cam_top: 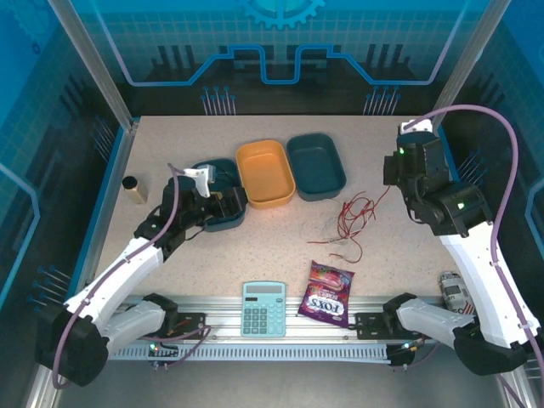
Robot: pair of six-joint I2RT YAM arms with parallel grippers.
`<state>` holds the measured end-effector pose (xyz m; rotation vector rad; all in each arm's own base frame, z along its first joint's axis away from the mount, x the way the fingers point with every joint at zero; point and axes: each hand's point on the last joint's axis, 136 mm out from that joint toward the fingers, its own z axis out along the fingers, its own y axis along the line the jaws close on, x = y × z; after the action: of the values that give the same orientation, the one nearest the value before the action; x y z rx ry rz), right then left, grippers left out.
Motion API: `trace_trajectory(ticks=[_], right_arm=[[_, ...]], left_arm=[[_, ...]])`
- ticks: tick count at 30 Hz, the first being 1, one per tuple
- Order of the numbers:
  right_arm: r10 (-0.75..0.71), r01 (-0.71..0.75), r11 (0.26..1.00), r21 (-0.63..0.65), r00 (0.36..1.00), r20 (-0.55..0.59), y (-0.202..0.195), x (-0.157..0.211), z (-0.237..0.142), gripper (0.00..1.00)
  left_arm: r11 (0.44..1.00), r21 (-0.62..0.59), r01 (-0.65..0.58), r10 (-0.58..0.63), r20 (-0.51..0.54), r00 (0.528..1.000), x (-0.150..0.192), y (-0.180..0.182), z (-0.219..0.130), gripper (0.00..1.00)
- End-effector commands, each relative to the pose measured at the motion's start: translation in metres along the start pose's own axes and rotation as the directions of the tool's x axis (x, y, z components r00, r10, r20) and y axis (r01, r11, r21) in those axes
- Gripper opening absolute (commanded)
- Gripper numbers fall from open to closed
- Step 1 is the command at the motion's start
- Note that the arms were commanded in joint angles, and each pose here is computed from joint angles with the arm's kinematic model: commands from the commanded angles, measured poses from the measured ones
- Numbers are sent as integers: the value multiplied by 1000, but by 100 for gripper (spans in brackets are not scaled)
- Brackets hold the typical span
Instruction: Untangle the cables
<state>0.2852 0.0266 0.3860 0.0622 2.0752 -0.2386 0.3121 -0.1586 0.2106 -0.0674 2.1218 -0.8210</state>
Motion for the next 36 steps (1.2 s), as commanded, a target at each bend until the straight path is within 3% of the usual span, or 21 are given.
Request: trace_trajectory(ticks=[1,7,11,18,26,32,34,36], right_arm=[[-38,39,996,-86,999,23,15,-14,-5,5],[-51,58,947,-317,998,30,62,-22,-12,5],[-74,78,917,-392,997,26,83,-18,-17,4],[-97,124,846,-519,992,78,110,-24,-42,4],[-45,110,799,-592,991,125,111,-37,-70,4],[-25,97,778,-620,992,125,113,-35,-76,4],[-24,96,777,-622,992,122,113,-35,-76,4],[-22,95,785,-613,992,125,110,-34,-75,4]], left_arm=[[993,85,-85,83,33,996,-15,-29,0,99],[943,283,-175,161,72,984,-19,-85,16,95],[882,403,-243,230,82,970,-11,-130,39,89],[717,566,-407,395,151,906,28,-214,81,81],[565,691,-450,378,267,886,49,-278,100,69],[545,741,-392,294,269,917,42,-296,108,62],[552,748,-368,274,254,927,41,-298,112,50],[563,749,-350,263,238,935,41,-297,116,28]])
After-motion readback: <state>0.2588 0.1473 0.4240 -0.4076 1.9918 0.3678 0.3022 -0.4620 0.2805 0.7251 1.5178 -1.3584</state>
